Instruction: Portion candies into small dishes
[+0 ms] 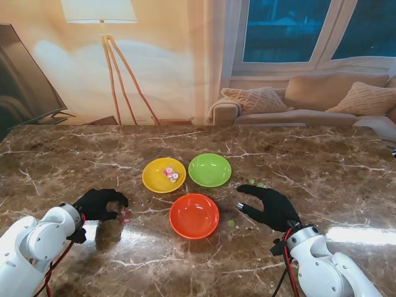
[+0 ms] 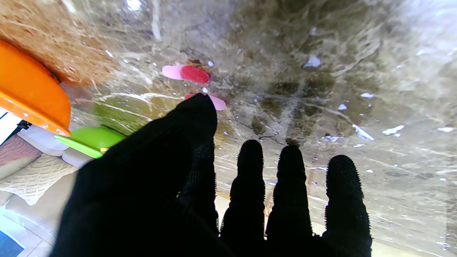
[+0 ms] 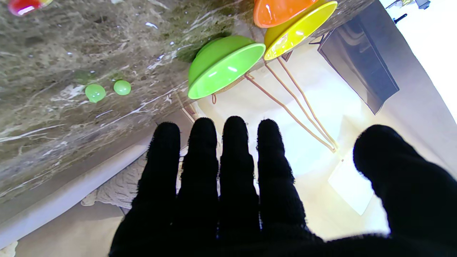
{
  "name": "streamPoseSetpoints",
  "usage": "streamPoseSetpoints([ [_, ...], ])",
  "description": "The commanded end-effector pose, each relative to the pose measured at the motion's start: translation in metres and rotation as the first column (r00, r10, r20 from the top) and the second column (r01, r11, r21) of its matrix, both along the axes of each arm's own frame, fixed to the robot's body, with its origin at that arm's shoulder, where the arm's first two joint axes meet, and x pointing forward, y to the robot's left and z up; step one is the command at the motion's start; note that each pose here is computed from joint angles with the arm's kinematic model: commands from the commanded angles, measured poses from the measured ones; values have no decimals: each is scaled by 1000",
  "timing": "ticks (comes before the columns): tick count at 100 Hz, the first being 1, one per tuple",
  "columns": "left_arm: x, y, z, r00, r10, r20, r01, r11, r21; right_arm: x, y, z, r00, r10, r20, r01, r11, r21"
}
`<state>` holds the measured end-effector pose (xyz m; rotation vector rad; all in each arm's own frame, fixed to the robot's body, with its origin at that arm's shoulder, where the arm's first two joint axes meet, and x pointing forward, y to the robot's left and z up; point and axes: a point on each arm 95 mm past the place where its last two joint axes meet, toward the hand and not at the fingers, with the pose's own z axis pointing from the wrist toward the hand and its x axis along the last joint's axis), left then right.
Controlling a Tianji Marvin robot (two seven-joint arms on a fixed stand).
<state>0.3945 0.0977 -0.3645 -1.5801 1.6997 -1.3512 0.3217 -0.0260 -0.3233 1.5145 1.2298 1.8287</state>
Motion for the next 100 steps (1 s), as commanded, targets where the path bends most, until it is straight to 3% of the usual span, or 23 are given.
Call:
streamPoseSetpoints([
  [1, -5, 1, -16, 999, 7, -40, -6, 1000, 22, -2, 0, -4, 1000, 4, -22, -4, 1000, 1],
  [20, -4, -1, -22, 999, 9, -34, -8, 999, 49, -1, 1, -5, 1000, 3, -27, -3, 1000, 6],
  [82, -11, -11, -33, 993, -118, -18, 119, 983, 143, -2, 0, -4, 1000, 1, -24, -1, 1000, 12],
  [100, -13, -13, -38, 993, -120, 1, 118, 981, 151, -3, 1, -5, 1000, 6, -24, -5, 1000, 19],
])
